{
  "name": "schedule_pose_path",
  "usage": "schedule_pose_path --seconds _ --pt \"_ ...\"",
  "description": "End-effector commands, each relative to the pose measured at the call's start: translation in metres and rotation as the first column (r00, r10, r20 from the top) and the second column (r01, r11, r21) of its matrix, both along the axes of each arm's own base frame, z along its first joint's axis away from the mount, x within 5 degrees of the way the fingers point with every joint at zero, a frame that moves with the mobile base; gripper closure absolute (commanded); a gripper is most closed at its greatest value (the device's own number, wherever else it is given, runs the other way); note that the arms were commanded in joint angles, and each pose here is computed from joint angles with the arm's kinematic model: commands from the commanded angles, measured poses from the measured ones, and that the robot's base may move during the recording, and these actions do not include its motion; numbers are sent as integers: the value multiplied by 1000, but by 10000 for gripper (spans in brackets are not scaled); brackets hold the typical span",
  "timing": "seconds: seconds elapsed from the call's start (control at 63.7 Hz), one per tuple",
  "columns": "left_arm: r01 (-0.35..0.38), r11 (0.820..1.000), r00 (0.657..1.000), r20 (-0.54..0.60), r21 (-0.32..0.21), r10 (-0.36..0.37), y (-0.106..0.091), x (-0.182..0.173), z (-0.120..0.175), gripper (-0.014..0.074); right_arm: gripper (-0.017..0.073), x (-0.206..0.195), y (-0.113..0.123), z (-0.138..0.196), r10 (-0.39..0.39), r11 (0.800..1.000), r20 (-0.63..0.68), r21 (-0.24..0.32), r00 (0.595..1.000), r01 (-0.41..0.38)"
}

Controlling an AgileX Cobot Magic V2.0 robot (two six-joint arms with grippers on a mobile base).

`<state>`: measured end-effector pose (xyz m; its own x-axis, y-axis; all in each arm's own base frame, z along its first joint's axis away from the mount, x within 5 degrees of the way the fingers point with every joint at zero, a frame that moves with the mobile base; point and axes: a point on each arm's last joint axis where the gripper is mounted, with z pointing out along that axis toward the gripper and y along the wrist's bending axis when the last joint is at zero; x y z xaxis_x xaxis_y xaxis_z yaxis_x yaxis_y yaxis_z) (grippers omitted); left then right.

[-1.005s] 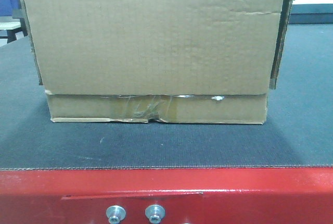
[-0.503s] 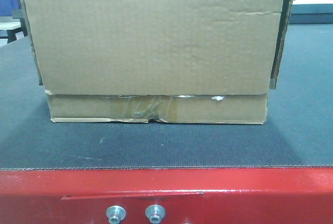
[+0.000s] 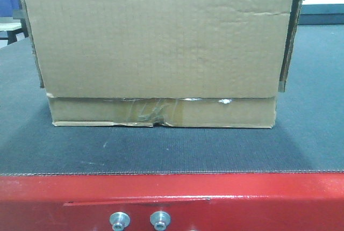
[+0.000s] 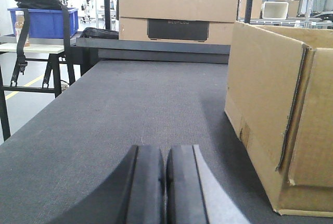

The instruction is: Grab carton from right shelf to conveyor

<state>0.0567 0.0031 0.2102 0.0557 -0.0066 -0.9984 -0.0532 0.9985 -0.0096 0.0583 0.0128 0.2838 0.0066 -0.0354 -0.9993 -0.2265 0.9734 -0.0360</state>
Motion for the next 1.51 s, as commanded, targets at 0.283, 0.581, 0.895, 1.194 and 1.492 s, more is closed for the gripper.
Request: schedule_pose_path --seconds 0.283,0.581,0.895,1.194,1.492 --pt "-2 1000 1000 25 -3 2 0 -1 2 580 627 4 -11 -19 -204 979 20 16 979 203" --pt "-2 1000 1000 25 -3 2 0 -1 2 580 627 -2 -16 -68 -283 959 107 57 953 278" --pt "-2 1000 1000 25 -3 2 0 -1 2 580 627 -2 -15 -72 -268 963 64 47 961 266" --pt "-2 1000 1000 25 -3 2 0 -1 2 580 627 -2 -15 -72 -268 963 64 47 961 266" --pt "-2 1000 1000 25 -3 2 0 -1 2 580 627 -2 -15 -72 -268 963 64 47 961 266"
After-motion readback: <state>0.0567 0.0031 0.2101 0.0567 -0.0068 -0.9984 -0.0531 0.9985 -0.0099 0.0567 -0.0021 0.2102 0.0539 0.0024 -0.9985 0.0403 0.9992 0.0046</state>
